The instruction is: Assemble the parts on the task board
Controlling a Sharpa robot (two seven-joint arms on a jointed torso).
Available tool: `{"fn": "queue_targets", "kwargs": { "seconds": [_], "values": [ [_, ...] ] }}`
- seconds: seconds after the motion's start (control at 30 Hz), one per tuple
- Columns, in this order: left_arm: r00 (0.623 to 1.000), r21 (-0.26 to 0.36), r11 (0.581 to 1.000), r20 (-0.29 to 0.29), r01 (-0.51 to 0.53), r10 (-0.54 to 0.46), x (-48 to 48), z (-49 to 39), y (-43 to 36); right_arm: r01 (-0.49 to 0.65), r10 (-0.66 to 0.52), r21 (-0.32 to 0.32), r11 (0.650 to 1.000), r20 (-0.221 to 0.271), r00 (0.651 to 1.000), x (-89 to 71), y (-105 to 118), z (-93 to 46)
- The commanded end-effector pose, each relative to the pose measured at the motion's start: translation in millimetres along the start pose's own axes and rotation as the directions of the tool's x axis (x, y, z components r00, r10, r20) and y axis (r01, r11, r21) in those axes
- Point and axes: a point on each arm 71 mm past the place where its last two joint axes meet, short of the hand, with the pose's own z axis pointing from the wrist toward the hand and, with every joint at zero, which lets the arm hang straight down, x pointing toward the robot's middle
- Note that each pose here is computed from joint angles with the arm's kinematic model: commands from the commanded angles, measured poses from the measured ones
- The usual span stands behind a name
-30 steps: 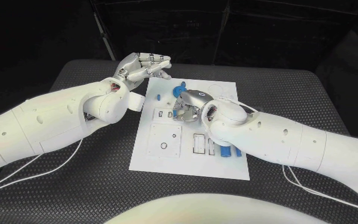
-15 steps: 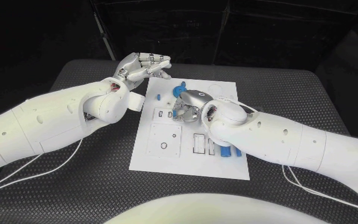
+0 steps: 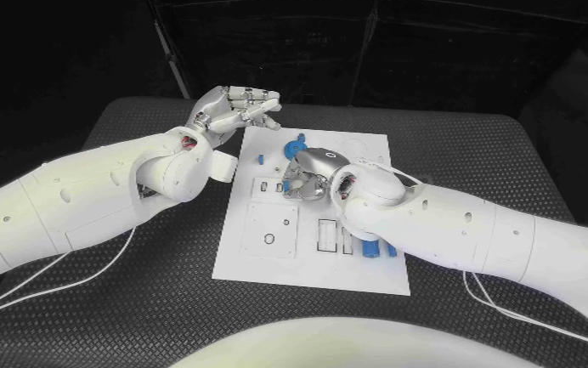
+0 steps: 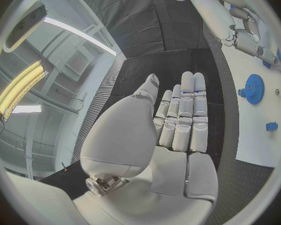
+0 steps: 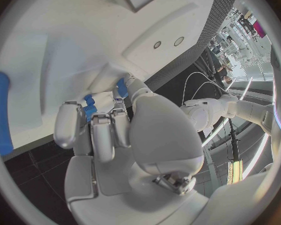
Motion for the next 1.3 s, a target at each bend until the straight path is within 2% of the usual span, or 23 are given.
{"fn": "queue_targets", "kwargs": {
  "seconds": [0.03, 0.53, 1.0, 1.1, 1.23, 1.3],
  "values": [
    [1.0, 0.007, 1.0, -0.012, 0.003, -0.003, 1.1, 0.5, -1.4, 0.003, -0.003, 0.019, 1.0, -0.013, 1.0, 3.3, -2, -0.6],
    [1.0, 0.007, 1.0, -0.011, 0.003, -0.003, 0.3, 0.6, -1.1, -0.003, 0.003, 0.016, 1.0, 0.001, 1.0, 2.3, -1, -0.8],
    [1.0, 0.005, 1.0, -0.011, 0.002, -0.002, -0.8, 1.0, -0.6, -0.047, 0.05, -0.026, 0.999, 0.116, 0.992, -3.6, 2, -7.7],
    [1.0, 0.005, 1.0, -0.009, 0.002, -0.002, -1.1, 1.0, -0.4, -0.056, 0.063, -0.057, 0.997, 0.133, 0.989, -3.8, 3, -13.5],
    [1.0, 0.0, 1.0, -0.008, -0.008, 0.008, -2.3, 1.2, 0.3, -0.103, 0.123, -0.167, 0.981, 0.116, 0.986, -6.3, 5, -29.1],
    [0.999, -0.005, 0.999, -0.013, -0.038, 0.038, -4.0, 0.7, 0.8, -0.146, 0.175, -0.222, 0.964, 0.114, 0.978, -12.3, 1, -39.9]
  ]
}}
